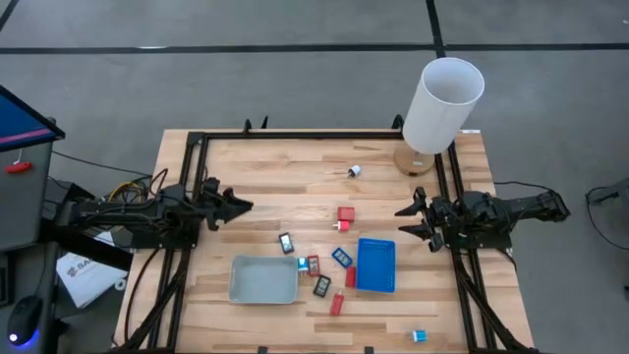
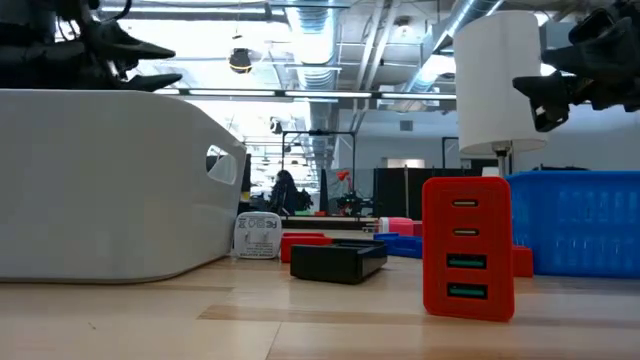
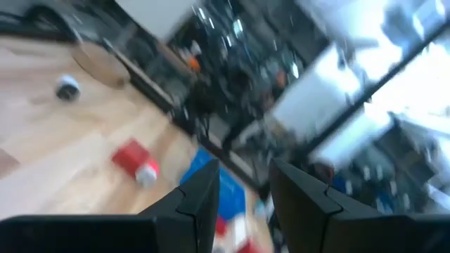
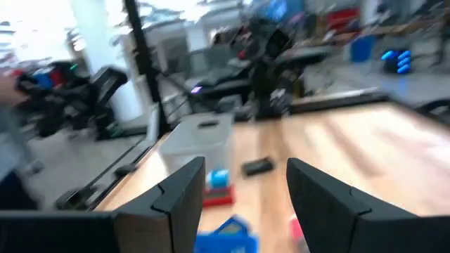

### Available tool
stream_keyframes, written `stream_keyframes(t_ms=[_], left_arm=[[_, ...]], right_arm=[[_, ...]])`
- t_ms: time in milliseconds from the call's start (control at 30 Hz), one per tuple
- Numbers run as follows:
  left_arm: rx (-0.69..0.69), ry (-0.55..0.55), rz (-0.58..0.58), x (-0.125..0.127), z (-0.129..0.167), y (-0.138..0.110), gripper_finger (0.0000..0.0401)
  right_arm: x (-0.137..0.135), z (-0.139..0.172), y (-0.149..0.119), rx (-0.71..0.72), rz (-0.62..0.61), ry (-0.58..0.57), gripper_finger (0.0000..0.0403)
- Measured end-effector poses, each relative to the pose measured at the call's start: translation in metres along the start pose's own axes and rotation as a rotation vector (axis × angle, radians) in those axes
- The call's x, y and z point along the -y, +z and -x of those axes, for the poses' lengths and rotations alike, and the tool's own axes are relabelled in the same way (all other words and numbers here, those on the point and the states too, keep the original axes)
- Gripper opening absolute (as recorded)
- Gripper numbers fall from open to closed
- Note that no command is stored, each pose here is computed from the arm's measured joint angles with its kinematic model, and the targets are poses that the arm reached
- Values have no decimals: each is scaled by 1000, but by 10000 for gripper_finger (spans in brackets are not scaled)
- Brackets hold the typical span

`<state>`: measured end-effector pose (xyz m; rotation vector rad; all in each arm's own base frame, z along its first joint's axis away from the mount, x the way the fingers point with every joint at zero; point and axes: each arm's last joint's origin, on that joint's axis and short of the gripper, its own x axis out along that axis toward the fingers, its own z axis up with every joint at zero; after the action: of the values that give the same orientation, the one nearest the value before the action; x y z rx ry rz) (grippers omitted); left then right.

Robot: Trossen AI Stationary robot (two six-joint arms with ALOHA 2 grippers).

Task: Pick & Place Office items
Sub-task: Put the top red charger adapter into the gray bin

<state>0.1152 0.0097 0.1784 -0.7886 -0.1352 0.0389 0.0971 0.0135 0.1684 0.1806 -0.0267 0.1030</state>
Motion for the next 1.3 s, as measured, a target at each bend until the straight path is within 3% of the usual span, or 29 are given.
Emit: stream_keyframes(t_ms=[67, 300, 433, 633, 767, 833, 967, 1067, 1300], left_arm=[[60, 7, 40, 1, 0, 3, 121], [157, 61, 171, 0, 1, 7, 121], [197, 84, 241, -1, 1, 8, 121], [222, 72, 250, 1, 1, 10, 121], [236, 86, 243, 0, 1, 10, 121], [236, 87, 233, 1, 1, 10, 121], [239, 86, 187, 1, 1, 11, 121], [266, 62, 126, 4, 2, 14, 121], [356, -15, 21, 13, 4, 22, 121]], right_arm=[[-1, 0, 5, 49, -21, 3, 193], [-4, 6, 35, 352, -344, 49, 193], [-5, 16, 55, 573, -412, 75, 193], [-7, 36, 78, 881, -466, 158, 193], [-4, 44, 84, 1006, -659, 163, 193], [-3, 44, 83, 1020, -717, 146, 193], [-3, 43, 83, 1005, -722, 131, 193], [-3, 38, 92, 949, -650, 6, 193], [-16, 3, 156, 536, -534, -232, 193]])
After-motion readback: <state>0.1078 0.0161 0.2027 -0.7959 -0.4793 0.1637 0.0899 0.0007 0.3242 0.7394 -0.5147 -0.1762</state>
